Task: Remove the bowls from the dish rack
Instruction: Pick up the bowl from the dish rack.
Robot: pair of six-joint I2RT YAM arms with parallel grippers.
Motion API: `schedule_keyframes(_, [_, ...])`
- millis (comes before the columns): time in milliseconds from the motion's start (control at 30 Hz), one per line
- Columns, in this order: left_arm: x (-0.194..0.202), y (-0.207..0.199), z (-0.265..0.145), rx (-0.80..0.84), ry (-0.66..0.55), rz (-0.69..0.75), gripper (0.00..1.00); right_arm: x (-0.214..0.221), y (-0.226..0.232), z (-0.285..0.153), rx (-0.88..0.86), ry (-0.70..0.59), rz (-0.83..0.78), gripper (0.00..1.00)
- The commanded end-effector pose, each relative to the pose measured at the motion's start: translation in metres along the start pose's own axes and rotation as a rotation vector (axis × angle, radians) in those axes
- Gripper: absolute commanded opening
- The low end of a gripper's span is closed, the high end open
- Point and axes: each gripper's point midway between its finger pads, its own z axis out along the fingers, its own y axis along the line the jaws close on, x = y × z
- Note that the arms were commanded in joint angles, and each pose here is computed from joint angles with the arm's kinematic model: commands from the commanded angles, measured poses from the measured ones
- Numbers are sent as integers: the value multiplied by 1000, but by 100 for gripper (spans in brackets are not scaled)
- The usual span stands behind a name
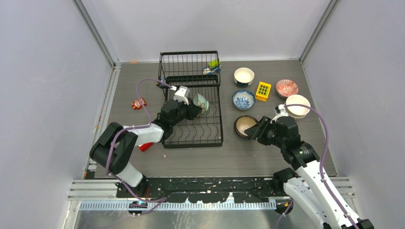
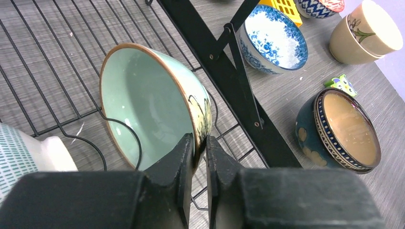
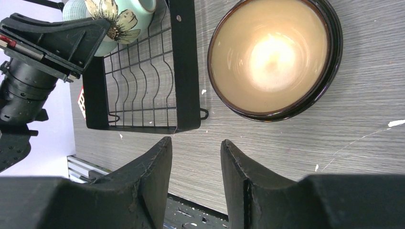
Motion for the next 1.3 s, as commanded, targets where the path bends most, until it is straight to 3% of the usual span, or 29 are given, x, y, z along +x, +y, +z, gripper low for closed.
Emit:
schedule_keyframes(0, [-20,-7,0,31,-79,3,10,-6,7,-1,-36,-26,-2,47])
schedule_keyframes(133, [-24,-8,-4,34,-95,8,0,-6,8,-1,-37,-28,-2,46])
schedule_keyframes(600, [-60,-35,-33,122,-214,5,0,-6,6,-2,-47,-48,7,43])
schedule_keyframes(967, [-48,-39,-37,178,-264,-141,0,-1,3,-1,-46,-39,9,42])
schedule_keyframes(1267, [-66,-46,-51,198,-319,-165,0,-3,4,-1,-47,-41,3,42])
